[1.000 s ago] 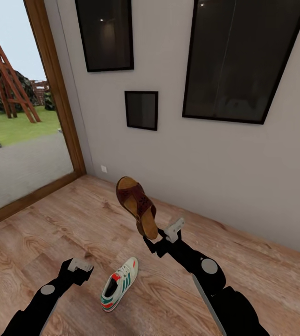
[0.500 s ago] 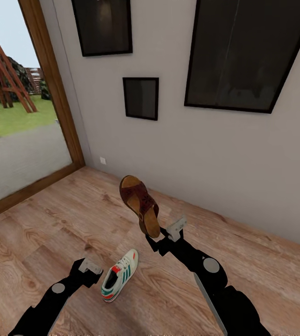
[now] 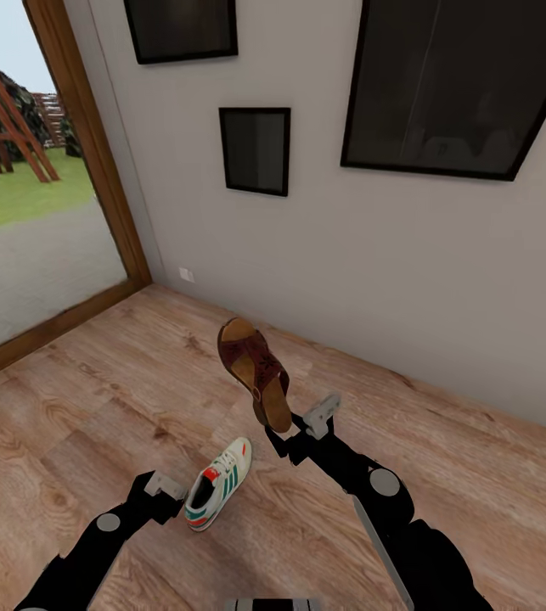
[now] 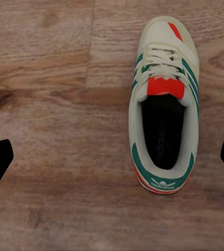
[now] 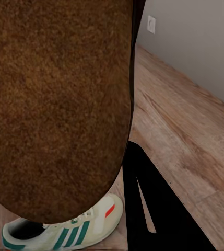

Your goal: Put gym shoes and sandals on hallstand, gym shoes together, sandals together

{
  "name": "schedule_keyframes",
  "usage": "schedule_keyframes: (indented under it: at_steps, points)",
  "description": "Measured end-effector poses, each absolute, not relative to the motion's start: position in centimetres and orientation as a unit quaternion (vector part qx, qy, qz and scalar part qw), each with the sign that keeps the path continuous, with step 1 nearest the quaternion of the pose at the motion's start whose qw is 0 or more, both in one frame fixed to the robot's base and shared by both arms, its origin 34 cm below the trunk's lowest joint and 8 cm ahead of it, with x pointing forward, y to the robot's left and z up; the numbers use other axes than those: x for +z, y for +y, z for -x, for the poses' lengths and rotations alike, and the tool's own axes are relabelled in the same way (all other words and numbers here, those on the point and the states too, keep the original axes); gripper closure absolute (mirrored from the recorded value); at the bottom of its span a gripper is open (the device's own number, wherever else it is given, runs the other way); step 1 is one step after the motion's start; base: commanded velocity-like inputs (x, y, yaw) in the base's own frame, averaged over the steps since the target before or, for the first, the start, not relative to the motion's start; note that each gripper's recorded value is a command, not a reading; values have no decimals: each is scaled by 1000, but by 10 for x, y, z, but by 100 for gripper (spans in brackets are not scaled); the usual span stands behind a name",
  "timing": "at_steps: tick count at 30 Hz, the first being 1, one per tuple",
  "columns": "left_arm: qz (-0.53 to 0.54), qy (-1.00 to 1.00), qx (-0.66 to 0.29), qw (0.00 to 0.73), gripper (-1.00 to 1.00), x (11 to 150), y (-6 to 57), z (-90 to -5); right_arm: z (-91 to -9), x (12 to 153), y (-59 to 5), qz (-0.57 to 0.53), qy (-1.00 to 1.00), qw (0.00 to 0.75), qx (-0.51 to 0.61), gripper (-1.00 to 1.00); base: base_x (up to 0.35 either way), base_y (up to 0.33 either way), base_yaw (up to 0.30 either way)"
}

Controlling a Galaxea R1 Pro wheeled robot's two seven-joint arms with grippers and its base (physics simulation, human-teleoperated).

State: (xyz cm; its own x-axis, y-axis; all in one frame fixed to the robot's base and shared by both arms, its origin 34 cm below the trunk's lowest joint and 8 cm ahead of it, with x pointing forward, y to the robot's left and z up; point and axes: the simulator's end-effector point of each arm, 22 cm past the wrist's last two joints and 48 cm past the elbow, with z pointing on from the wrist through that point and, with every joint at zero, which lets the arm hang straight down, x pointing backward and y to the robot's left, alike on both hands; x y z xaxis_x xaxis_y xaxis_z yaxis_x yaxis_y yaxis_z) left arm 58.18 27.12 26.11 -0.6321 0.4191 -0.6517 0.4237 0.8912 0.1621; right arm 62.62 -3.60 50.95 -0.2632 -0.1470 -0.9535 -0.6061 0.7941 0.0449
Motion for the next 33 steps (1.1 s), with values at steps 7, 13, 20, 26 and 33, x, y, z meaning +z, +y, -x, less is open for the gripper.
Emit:
schedule_keyframes:
  at_steps: [7, 13, 20, 26, 33]
  points:
    - [-233, 910, -7, 344, -100, 242, 271, -573, -626, 489, -36, 241, 778, 541, 211, 100, 0, 0, 0]
    - [-231, 911, -5, 342, -100, 240, 272, -572, -626, 486, -37, 240, 778, 540, 212, 100, 0, 0, 0]
    - [-230, 911, -3, 342, -100, 240, 273, -572, -626, 486, -37, 240, 779, 539, 211, 100, 0, 0, 0]
    - [-230, 912, -3, 339, -100, 237, 274, -569, -627, 485, -38, 240, 779, 539, 211, 100, 0, 0, 0]
    - [-229, 913, -4, 337, -100, 236, 274, -568, -627, 486, -37, 240, 779, 539, 211, 100, 0, 0, 0]
